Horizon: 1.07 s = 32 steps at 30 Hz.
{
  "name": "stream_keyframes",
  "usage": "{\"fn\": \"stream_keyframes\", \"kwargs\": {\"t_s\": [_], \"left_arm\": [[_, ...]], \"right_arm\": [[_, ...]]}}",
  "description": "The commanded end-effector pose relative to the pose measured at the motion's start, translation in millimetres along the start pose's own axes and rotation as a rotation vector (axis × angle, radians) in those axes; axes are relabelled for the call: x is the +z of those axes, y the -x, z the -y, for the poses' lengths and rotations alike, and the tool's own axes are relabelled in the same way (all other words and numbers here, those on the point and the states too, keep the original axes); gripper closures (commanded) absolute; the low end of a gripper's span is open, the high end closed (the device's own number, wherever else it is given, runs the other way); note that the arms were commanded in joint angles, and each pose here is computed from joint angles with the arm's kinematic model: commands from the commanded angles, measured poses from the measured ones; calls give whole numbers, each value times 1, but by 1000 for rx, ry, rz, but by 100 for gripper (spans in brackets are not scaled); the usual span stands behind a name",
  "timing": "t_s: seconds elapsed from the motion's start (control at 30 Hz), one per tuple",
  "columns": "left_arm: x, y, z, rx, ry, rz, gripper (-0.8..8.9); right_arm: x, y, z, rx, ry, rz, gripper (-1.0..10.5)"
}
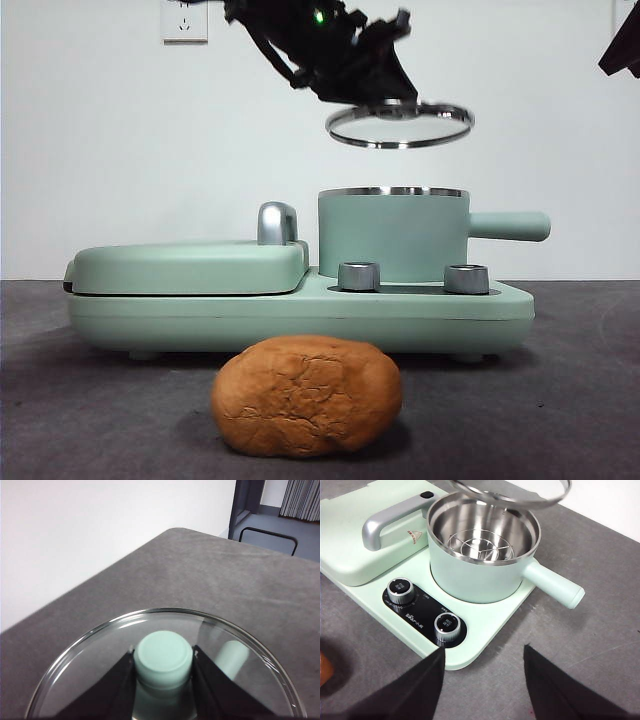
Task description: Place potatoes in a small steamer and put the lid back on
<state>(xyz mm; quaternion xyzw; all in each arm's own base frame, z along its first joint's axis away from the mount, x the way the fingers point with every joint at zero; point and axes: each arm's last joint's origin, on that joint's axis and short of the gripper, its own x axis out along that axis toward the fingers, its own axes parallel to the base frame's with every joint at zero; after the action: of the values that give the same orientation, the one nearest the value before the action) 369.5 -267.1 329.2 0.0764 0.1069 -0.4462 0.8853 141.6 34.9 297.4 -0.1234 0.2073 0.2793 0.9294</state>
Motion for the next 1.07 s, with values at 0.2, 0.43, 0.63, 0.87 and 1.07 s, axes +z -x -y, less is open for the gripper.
{"fn": "stream_keyframes", "kwargs": {"t_s": [0.2, 0.43, 0.63, 0.87, 1.07], "left_arm": [[55, 55, 5, 19, 22, 92, 796], [64, 96, 1, 63, 26, 83, 796], [57, 136, -4, 121, 39, 68, 796], [36, 187, 2, 178, 60, 63, 796], [7, 225, 15, 222, 123, 54, 797]], "right_arm": [[6, 2, 0, -2, -8, 20, 698], [6, 2, 0, -2, -7, 23, 698], [7, 2, -1, 13, -2, 27, 698], [8, 0, -7, 52, 18, 32, 698], [12, -2, -17, 111, 51, 49, 698]]}}
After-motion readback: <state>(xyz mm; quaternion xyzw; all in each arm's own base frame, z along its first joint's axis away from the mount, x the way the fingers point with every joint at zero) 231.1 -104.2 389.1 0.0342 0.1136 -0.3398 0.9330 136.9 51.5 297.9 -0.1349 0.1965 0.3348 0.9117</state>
